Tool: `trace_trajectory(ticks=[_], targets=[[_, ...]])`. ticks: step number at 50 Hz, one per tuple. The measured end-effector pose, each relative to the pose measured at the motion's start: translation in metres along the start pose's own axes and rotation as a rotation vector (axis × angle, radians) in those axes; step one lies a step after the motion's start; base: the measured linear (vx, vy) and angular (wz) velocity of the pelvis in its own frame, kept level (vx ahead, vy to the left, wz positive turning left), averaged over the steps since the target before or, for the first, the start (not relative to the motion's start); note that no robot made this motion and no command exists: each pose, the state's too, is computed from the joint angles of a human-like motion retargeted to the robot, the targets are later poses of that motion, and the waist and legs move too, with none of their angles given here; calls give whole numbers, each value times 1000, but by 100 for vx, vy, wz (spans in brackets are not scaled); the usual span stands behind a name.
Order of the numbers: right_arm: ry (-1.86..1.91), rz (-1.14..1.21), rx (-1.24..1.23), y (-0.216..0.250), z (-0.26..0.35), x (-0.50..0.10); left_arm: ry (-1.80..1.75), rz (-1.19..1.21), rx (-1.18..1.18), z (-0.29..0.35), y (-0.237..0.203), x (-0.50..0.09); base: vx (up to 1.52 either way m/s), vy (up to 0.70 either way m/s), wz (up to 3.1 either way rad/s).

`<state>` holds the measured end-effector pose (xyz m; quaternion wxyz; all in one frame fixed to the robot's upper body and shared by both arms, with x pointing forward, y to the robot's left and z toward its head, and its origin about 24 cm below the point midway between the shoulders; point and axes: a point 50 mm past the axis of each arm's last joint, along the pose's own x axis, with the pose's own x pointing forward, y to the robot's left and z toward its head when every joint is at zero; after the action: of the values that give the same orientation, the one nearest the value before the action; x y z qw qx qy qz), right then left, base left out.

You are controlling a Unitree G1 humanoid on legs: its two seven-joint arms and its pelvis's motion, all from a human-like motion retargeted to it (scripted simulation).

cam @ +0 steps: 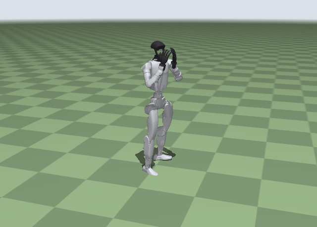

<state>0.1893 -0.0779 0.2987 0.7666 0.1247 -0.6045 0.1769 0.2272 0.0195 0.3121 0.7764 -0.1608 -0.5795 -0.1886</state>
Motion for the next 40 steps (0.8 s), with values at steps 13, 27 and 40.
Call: trace_trajectory(ticks=[13,27,40], targets=[[-39,-27,0,4,4,-4,-111,-67,56,15,-8,16,3,-5,11],[-180,-170,14,-19,16,21,-116,-273,113,28,-15,-26,2,2,30],[-34,94,134,29,-6,15,-131,68,175,42,31,-20,3,10,103]])
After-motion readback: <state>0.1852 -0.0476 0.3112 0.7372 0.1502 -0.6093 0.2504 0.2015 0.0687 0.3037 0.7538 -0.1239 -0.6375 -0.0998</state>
